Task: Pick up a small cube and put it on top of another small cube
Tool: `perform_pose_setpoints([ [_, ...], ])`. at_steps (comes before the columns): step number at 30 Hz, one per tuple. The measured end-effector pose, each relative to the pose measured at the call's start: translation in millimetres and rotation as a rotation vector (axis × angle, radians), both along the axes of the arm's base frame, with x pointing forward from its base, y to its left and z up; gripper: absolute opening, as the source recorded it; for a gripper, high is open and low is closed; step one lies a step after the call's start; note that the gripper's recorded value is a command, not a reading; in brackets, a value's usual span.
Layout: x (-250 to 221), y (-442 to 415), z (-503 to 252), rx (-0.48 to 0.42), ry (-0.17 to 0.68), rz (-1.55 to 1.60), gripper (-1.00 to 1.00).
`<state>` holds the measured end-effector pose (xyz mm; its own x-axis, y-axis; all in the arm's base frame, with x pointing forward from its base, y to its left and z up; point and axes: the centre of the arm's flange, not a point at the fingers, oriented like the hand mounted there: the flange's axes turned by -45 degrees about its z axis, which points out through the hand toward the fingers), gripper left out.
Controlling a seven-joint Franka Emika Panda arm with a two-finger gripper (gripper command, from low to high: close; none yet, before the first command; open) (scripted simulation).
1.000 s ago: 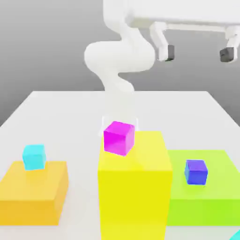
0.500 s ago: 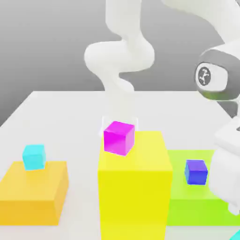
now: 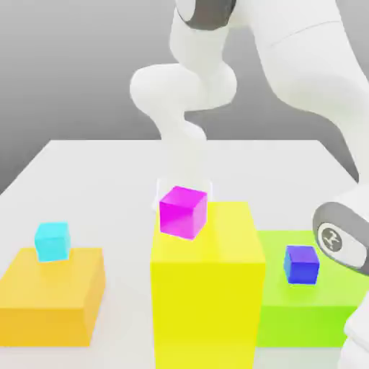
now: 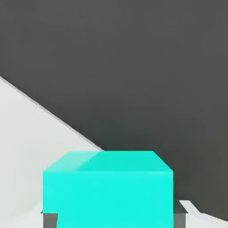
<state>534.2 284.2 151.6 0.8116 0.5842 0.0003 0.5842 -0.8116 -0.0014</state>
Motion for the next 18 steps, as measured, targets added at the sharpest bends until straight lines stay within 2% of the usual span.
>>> perform_pose_setpoints([
  [3, 8.6, -7.6, 46.7, 0.0, -0.019, -0.009, -1.0],
  [5, 34.2, -49.8, 81.0, -0.009, -0.072, -0.08, -1.0],
  [10, 41.5, -174.7, 124.5, -0.044, -0.093, -0.357, -1.0],
  [15, 11.1, -299.8, 159.3, -0.066, -0.093, -0.67, -1.0],
  [18, -36.7, -409.0, 181.8, -0.073, -0.087, -0.963, -1.0],
])
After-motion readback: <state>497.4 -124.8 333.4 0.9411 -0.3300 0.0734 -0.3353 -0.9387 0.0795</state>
